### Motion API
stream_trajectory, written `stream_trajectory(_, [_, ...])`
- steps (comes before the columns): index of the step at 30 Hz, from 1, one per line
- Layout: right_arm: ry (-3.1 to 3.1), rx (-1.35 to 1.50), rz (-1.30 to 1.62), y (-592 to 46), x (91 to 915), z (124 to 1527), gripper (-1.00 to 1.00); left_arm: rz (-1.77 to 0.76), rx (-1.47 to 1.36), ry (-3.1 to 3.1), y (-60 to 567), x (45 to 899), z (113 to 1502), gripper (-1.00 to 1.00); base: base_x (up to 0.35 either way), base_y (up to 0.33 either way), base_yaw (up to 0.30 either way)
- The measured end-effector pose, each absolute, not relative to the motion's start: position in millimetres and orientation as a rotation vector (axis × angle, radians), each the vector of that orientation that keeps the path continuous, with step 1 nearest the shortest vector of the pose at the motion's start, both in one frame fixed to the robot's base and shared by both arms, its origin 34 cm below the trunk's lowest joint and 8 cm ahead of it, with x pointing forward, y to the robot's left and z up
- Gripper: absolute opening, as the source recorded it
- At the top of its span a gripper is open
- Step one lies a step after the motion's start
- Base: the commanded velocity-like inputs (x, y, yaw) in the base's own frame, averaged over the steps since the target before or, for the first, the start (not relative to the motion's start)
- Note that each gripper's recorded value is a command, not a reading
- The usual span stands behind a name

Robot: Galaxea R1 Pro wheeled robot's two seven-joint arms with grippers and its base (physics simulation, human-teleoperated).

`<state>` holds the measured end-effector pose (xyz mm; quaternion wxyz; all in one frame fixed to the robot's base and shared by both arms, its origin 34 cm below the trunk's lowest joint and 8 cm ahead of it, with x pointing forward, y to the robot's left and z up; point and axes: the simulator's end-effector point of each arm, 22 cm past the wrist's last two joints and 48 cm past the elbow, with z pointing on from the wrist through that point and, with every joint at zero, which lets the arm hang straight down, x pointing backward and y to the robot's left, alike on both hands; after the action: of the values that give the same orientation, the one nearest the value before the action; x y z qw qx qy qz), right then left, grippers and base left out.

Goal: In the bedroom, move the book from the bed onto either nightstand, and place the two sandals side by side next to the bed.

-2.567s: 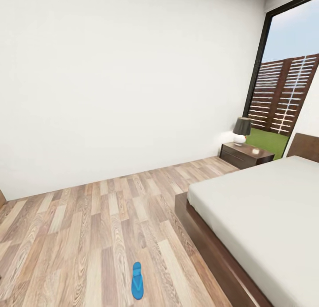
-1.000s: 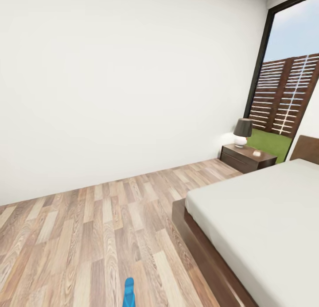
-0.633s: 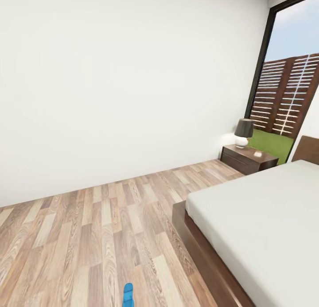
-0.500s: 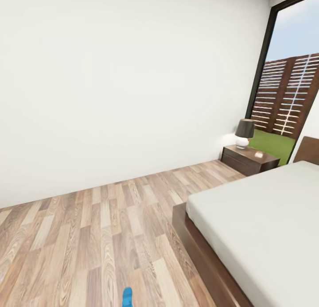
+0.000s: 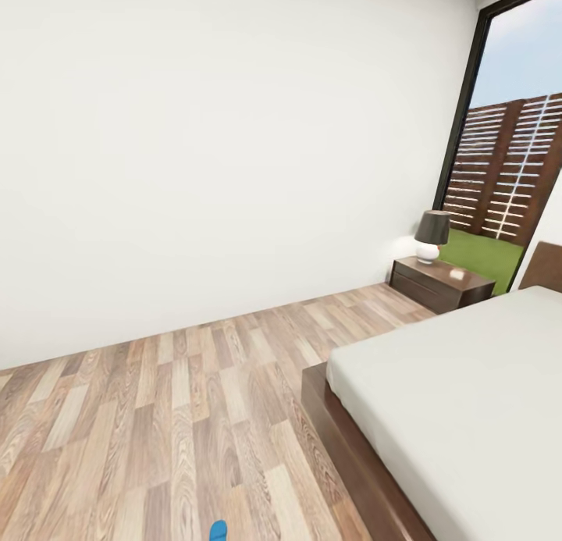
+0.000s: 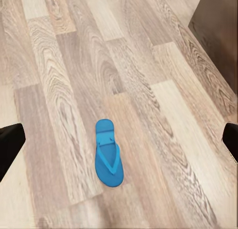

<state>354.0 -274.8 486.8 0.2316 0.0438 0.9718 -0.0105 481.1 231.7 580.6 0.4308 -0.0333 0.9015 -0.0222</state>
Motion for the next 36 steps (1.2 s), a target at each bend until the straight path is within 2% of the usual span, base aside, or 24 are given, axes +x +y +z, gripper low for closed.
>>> stream_trajectory(21, [2.672, 0.118, -0.028, -274.0, 354.0, 486.7, 1.0, -0.056, -0.083, 2.25, 231.6, 481.0, 580.3, 1.0, 0.152, -0.024, 0.001])
stream_trajectory(31, [2.671, 0.117, -0.028, -273.7, 354.3, 486.8, 1.0, -0.056, -0.083, 2.25, 231.6, 481.0, 580.2, 1.0, 0.003, 0.0, 0.222])
stream_trajectory(36, [2.671, 0.119, -0.029, -274.7, 354.0, 486.8, 1.0, -0.056, -0.083, 2.25, 231.7, 480.8, 580.2, 1.0, 0.1, -0.091, 0.073])
